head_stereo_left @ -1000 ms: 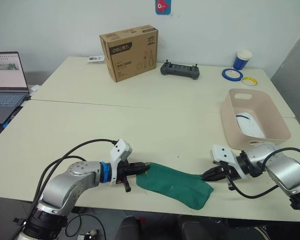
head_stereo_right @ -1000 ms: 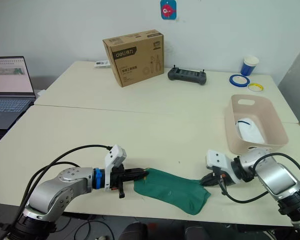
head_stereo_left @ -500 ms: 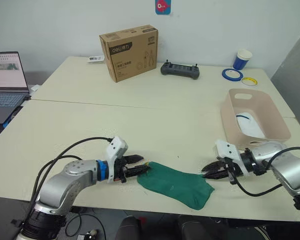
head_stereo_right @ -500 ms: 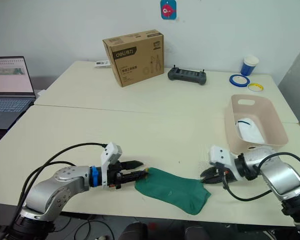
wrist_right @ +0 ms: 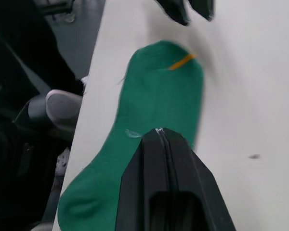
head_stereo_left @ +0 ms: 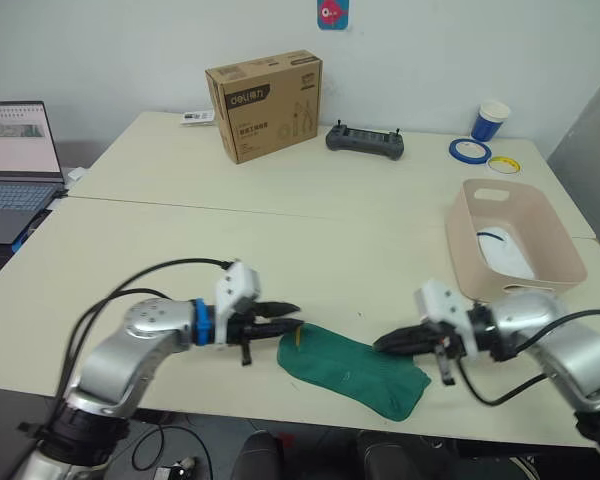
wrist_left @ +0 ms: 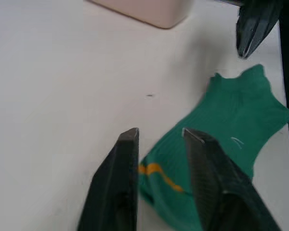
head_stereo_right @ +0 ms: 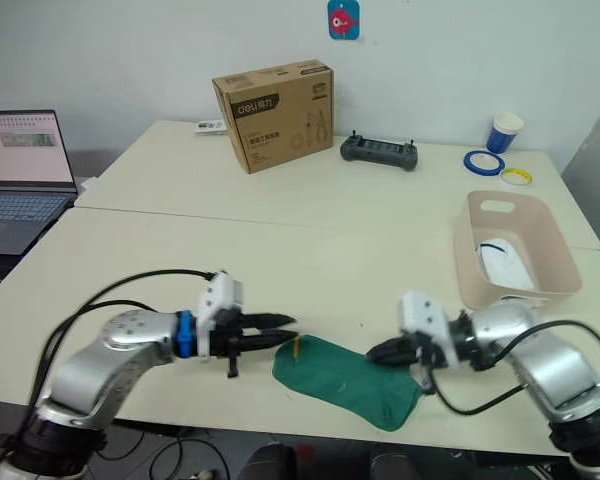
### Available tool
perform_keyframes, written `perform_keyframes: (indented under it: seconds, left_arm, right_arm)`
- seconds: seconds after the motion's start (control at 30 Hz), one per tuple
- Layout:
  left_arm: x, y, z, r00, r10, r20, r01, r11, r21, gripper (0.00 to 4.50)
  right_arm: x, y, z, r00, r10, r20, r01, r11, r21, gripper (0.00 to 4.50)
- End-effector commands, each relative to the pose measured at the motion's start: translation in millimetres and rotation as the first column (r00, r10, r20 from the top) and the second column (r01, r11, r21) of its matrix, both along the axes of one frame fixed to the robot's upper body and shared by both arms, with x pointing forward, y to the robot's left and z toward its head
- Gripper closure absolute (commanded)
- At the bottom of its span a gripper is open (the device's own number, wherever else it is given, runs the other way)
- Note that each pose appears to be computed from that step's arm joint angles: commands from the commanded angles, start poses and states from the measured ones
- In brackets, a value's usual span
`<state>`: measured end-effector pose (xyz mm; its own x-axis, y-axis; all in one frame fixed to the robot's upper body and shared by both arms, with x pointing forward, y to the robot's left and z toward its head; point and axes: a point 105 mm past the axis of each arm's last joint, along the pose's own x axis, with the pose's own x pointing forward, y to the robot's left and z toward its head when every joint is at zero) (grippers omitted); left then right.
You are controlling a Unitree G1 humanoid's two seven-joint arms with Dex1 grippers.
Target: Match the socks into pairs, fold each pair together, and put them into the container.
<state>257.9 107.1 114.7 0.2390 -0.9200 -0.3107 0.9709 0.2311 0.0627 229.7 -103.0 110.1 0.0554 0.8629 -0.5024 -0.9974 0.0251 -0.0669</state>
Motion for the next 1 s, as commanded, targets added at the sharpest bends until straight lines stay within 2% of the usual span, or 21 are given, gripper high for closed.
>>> perform_keyframes:
  seconds: [0.03, 0.3, 0.5, 0.63, 0.73, 0.83, 0.9, 1.0]
  left_arm:
    - [-6, -5, -6, 0.995, -0.085, 0.048, 0.082, 0.995, 0.055, 4.47]
    - [-9, 12, -45, 0.994, -0.111, 0.023, 0.104, 0.971, 0.217, 4.47]
    - [-6, 24, -56, 0.996, -0.085, 0.012, 0.079, 0.965, 0.251, 4.47]
    - [-2, 23, -50, 0.997, -0.072, 0.023, 0.066, 0.974, 0.217, 4.47]
    - [-1, 11, -34, 0.995, -0.098, 0.036, 0.092, 0.987, 0.135, 4.47]
    - [-3, -2, -23, 0.989, -0.140, 0.051, 0.135, 0.986, 0.097, 4.47]
    - [-4, -8, -19, 0.986, -0.156, 0.055, 0.151, 0.985, 0.086, 4.47]
    - [-4, -14, -21, 0.984, -0.170, 0.048, 0.165, 0.981, 0.098, 4.47]
  right_arm:
    - [-2, -4, -9, 0.997, 0.031, 0.072, -0.026, 0.998, -0.061, 4.50]
    - [-15, -26, -38, 0.998, 0.022, 0.064, -0.010, 0.985, -0.174, 4.50]
    - [-20, -47, -49, 0.998, -0.055, 0.028, 0.059, 0.979, -0.195, 4.50]
    - [-27, -51, -45, 0.997, -0.072, -0.002, 0.071, 0.981, -0.182, 4.50]
    - [-25, -47, -26, 0.996, -0.088, -0.016, 0.086, 0.990, -0.114, 4.50]
    - [-17, -36, -6, 0.995, -0.102, -0.017, 0.102, 0.994, -0.032, 4.50]
    - [-15, -31, 1, 0.994, -0.103, -0.023, 0.103, 0.995, -0.007, 4.50]
    - [-11, -29, -1, 0.995, -0.104, 0.007, 0.104, 0.994, -0.032, 4.50]
